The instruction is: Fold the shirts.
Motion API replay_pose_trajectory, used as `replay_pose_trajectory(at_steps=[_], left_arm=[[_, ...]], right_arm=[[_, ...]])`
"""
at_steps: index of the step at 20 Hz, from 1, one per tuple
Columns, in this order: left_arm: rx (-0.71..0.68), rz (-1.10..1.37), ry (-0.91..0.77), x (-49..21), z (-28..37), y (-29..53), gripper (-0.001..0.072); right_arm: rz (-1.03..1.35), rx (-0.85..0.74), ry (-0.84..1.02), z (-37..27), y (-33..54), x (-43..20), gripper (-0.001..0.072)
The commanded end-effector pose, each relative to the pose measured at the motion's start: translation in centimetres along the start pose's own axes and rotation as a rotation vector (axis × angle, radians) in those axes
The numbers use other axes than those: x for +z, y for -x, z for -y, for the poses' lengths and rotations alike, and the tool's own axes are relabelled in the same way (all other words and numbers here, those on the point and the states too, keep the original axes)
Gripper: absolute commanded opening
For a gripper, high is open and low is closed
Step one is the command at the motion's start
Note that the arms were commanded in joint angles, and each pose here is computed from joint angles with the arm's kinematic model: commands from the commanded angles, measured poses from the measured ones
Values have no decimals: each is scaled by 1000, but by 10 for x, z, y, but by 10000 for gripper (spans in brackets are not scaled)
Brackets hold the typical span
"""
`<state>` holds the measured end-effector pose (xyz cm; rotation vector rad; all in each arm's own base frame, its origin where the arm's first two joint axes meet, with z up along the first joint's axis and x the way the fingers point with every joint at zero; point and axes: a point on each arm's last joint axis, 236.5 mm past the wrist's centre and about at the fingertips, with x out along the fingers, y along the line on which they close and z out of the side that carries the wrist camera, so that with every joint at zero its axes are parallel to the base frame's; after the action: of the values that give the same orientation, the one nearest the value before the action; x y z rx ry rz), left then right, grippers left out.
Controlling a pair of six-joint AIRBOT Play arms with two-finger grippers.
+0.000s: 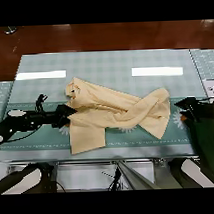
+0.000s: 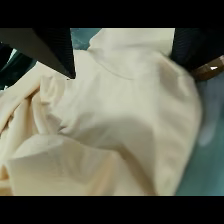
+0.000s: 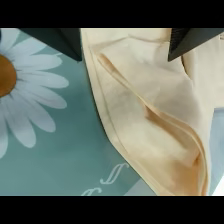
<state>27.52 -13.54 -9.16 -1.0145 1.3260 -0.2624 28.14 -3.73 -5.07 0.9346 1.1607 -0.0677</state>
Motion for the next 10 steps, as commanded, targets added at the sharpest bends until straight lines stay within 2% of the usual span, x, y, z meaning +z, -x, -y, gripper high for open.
replay_pose_trajectory(at_steps=[1, 2, 3, 5, 10], left_arm=[[-57, 63, 4, 9, 17, -21, 627], [-66, 67, 10, 11, 19, -21, 223], [-73, 62, -19, 10, 22, -20, 37], [-101, 40, -86, 7, 33, -18, 25], [-113, 29, -95, 6, 38, -17, 25]], right_arm=[[-42, -5, 59, -3, -5, -12, 623], [-23, -10, 72, -6, -6, -7, 623], [6, -15, 72, -8, -5, 2, 623], [16, -9, 52, -16, 1, 21, 623], [-77, 23, 45, -30, -5, 49, 623]])
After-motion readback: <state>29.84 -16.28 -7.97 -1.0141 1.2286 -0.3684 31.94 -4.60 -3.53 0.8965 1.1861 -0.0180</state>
